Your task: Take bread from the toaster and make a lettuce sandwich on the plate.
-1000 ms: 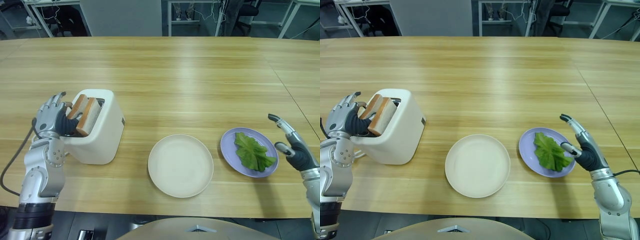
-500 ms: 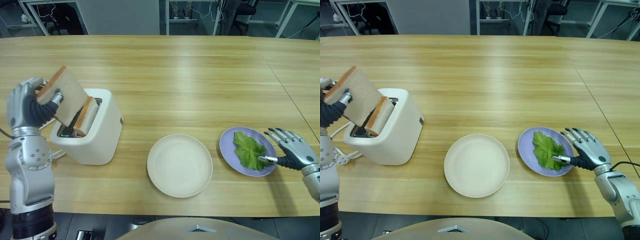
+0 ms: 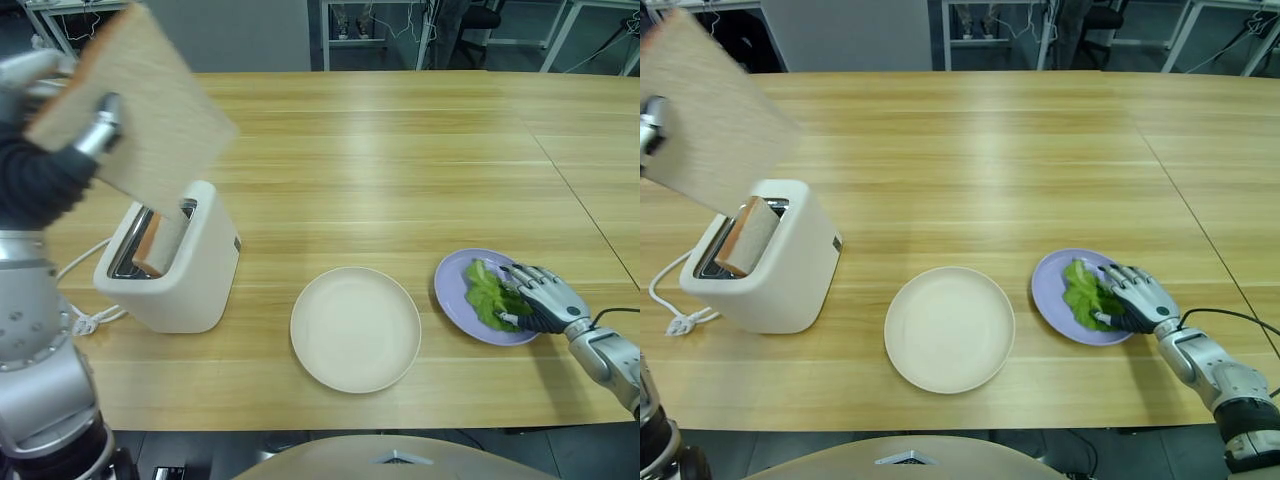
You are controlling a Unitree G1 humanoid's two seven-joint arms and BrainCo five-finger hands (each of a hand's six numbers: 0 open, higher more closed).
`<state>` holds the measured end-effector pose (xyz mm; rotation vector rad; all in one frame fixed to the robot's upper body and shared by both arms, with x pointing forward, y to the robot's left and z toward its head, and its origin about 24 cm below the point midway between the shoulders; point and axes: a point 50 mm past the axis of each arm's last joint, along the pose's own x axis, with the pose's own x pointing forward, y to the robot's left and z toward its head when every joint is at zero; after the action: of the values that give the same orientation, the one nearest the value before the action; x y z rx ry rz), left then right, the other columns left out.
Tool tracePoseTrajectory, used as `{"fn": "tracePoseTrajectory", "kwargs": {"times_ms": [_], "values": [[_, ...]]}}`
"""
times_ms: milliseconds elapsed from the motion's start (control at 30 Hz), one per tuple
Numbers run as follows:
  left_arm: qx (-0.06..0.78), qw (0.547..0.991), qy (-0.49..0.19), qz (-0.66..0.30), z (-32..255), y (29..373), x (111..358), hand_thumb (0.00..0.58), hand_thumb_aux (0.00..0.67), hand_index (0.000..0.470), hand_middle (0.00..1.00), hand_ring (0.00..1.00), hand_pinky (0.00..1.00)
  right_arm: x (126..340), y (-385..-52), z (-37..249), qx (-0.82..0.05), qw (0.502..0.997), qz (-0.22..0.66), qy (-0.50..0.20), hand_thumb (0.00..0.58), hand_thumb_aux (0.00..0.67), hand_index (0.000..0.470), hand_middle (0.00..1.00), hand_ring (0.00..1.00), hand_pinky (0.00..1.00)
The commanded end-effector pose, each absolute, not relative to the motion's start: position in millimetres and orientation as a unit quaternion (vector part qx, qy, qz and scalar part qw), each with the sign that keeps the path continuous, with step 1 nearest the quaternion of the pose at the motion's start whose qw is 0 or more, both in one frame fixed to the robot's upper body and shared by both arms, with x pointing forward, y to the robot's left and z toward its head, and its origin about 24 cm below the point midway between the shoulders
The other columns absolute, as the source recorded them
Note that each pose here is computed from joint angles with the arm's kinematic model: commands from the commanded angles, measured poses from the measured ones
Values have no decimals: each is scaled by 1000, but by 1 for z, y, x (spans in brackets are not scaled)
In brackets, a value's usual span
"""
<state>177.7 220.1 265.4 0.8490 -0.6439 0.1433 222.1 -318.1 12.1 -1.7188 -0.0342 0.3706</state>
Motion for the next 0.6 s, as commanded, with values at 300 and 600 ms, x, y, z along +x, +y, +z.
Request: {"fn": "tracePoseTrajectory", "kwargs": {"times_ms": [300,600], "values": [[270,921,-117,-255,170,137,194,580,670,460,1000,1000,1000,229,-305,24,-744,644,158,-77,580,670,460,0,0,0],[290,879,20,-379,92,105,206,580,670,460,1000,1000,1000,234,-285,63,-722,664,118,-157,580,670,460,0,0,0]]}}
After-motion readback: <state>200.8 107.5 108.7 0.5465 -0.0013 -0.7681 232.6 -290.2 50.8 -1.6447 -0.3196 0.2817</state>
